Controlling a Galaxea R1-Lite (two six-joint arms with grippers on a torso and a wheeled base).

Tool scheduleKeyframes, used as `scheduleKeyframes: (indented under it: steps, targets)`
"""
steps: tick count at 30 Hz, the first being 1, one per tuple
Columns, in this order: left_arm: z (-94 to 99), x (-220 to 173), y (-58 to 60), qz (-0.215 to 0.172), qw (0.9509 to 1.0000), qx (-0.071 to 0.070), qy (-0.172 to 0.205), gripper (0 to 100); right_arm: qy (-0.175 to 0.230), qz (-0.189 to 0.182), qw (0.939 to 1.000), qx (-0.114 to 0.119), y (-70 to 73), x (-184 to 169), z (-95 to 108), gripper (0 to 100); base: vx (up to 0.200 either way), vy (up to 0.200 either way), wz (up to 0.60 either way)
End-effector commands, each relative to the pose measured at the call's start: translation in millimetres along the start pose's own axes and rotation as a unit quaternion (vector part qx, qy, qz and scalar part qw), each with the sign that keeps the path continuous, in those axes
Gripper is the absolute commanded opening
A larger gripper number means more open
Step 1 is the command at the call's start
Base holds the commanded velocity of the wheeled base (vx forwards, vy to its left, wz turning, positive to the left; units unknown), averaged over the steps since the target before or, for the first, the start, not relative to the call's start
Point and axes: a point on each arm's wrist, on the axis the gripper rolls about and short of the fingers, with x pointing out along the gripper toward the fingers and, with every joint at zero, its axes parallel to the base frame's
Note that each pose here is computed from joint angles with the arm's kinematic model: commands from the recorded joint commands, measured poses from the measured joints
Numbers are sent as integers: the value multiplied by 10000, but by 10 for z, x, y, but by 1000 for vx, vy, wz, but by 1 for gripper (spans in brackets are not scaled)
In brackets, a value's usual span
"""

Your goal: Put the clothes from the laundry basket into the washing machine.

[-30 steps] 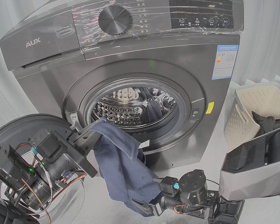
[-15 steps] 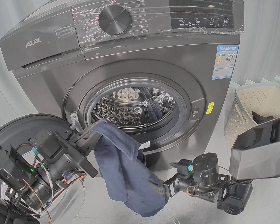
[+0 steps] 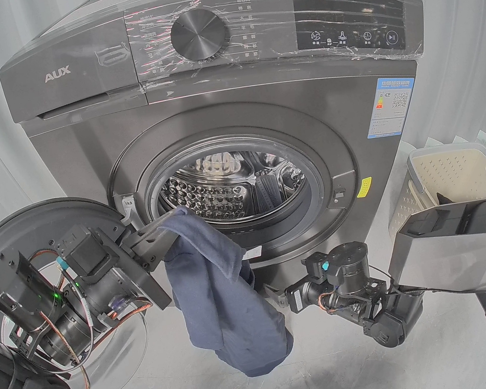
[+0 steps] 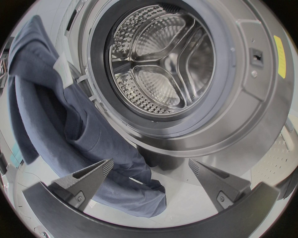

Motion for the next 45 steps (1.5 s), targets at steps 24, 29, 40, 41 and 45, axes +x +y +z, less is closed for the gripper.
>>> scheduleKeyframes:
  steps: [24, 29, 40, 41, 45]
  targets:
    - [1, 11, 28, 50, 9999, -90, -10, 0, 147, 715, 9972, -176, 613, 1, -266, 100, 0, 0, 0]
    - [1, 11, 28, 50, 9999, -90, -10, 0, 68, 536, 9985, -133, 468, 70, -220, 100, 0, 0, 0]
    - [-4, 8, 19, 35, 10000, -91, 3, 0, -385, 461, 9982, -64, 422, 315, -95, 100, 0, 0, 0]
    - [-4, 8, 19, 28, 10000, -91, 3, 0, -431, 464, 9980, -58, 426, 327, -74, 100, 0, 0, 0]
    - [-3, 8, 19, 28, 10000, -89, -4, 0, -498, 485, 9976, -53, 443, 331, -54, 100, 0, 0, 0]
